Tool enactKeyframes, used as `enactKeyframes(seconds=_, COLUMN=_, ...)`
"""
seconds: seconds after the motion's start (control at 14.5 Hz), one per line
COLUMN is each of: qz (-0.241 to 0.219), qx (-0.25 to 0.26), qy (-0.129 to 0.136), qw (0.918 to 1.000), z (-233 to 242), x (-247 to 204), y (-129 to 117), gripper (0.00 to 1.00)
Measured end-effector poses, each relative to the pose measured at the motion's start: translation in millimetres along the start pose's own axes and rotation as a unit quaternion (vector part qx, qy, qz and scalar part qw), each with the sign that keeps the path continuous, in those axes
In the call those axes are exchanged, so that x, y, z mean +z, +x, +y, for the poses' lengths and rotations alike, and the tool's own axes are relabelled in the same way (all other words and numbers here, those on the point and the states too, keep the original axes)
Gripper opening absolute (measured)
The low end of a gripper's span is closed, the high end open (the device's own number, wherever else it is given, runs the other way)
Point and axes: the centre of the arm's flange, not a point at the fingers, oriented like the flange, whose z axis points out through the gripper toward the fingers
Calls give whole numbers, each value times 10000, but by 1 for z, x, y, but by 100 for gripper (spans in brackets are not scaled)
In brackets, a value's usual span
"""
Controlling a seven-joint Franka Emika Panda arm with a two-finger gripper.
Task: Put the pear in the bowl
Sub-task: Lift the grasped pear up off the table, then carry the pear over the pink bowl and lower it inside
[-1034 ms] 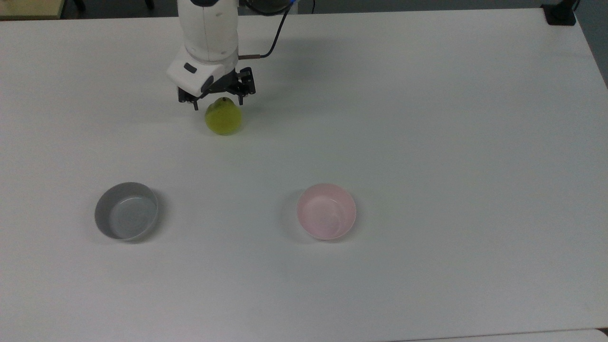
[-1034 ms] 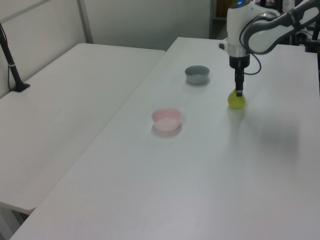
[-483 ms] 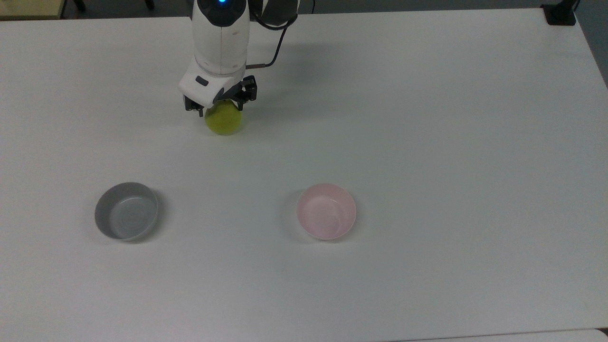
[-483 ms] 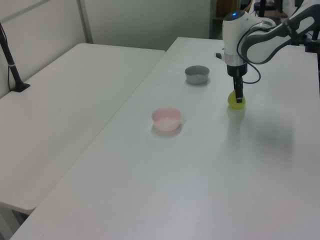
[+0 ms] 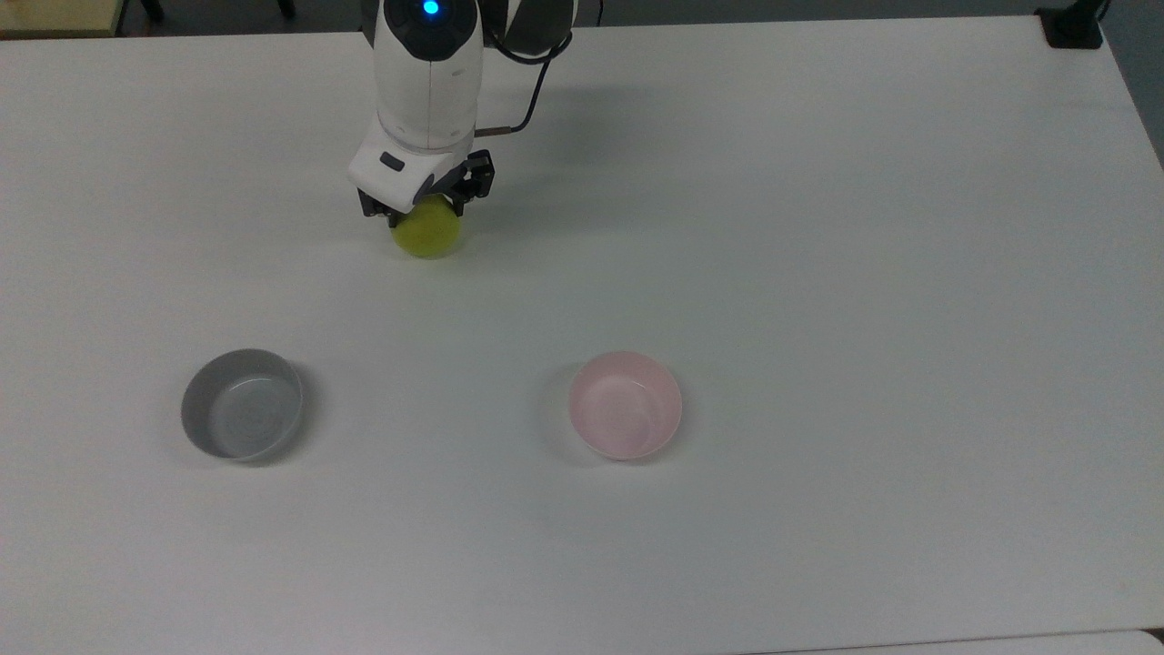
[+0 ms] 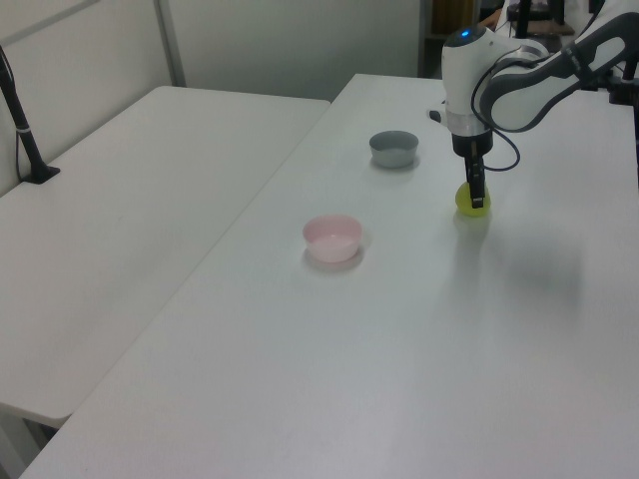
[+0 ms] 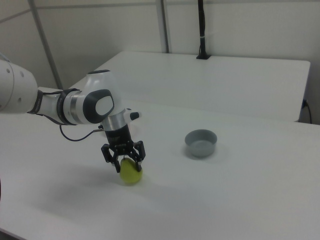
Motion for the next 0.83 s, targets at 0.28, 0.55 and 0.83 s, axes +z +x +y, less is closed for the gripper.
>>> enactKeyframes(seconds=0.28, qz=-94, qx=18, qy=9, qw=10000, z=2, x=-8, y=-2, gripper=78)
enactKeyframes(seconds=0.55, qz=-292, qx=144, qy=11, qw=9995, z=24, x=-91, y=-8, gripper=78)
enactKeyframes(seconds=0.83, qz=-87, qx=182, qy=155, qw=9997, z=32, x=-148, y=-2, gripper=78)
